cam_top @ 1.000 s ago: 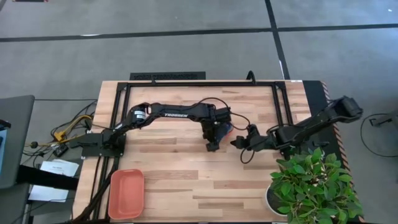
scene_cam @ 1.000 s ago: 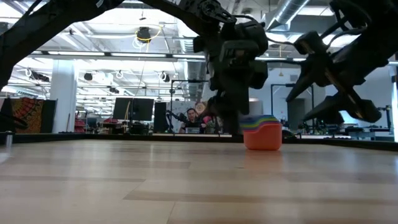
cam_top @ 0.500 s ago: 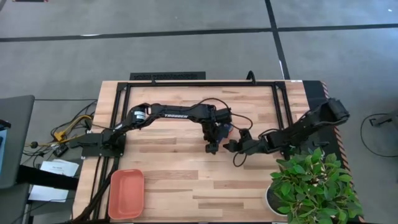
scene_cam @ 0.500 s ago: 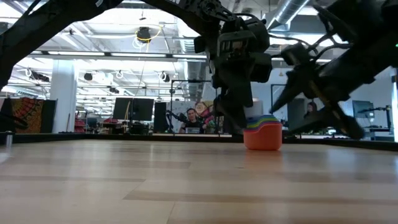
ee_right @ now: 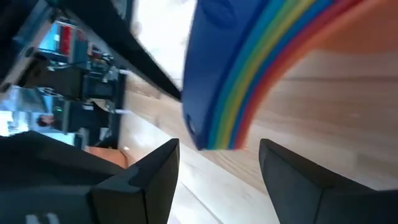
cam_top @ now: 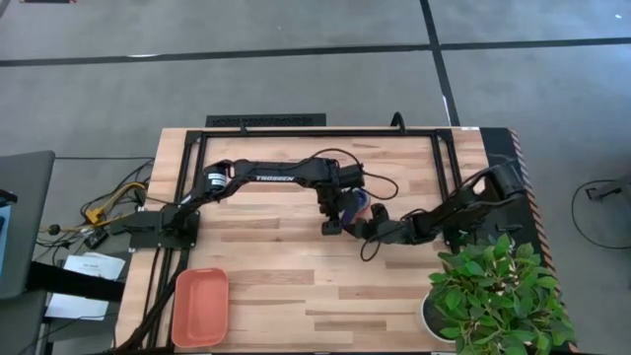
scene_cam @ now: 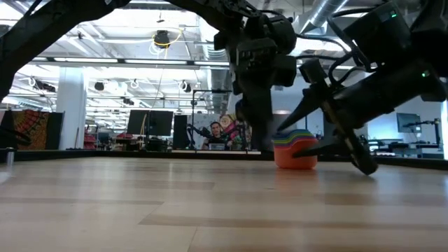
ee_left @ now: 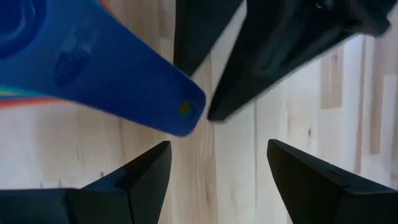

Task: Nest measuring cups in basket
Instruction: Put the stacked colored measuring cups into the orange bin

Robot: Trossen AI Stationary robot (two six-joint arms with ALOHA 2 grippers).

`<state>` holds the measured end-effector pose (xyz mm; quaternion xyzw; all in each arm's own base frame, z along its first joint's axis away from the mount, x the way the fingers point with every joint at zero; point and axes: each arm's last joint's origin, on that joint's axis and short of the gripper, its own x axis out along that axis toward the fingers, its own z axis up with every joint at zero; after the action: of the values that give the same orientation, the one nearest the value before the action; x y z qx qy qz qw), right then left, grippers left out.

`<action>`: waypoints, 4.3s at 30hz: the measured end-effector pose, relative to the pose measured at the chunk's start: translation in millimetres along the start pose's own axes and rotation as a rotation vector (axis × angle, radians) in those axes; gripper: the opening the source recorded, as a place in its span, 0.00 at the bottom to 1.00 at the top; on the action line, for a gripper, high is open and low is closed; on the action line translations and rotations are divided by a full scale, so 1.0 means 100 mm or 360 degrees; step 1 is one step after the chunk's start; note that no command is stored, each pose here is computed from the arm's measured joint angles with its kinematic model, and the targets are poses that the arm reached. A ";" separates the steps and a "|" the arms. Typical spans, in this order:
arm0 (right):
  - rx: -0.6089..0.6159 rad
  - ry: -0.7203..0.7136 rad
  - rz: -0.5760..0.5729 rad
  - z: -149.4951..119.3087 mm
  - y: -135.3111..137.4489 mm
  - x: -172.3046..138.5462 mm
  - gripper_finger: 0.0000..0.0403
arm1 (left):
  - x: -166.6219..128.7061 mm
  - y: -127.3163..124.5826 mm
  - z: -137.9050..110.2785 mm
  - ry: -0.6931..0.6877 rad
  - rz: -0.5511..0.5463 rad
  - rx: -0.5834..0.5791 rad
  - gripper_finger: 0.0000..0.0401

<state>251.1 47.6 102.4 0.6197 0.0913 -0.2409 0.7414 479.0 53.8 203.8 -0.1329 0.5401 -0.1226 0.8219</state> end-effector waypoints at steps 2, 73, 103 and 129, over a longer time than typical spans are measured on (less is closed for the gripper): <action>0.0025 -0.0039 0.0042 0.00 0.00 0.03 0.61 | 0.00 0.01 -0.01 0.0008 0.0003 0.0024 0.63; -0.0176 -0.0178 0.0157 0.10 0.05 0.08 0.28 | -0.09 0.21 -0.16 0.0234 0.0100 0.0130 0.63; -0.0484 0.0309 0.0748 0.25 1.20 0.49 0.28 | -3.51 -0.60 -1.44 -0.0531 0.0887 -0.0314 0.63; -0.0664 0.0852 0.1139 -0.32 1.69 1.06 0.28 | -3.07 -1.87 -2.05 -0.0931 0.0841 -0.0771 0.63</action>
<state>427.5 72.3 197.7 0.4905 0.1062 0.2199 0.8365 160.8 -32.6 454.1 -0.2079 0.3140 0.2636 0.8881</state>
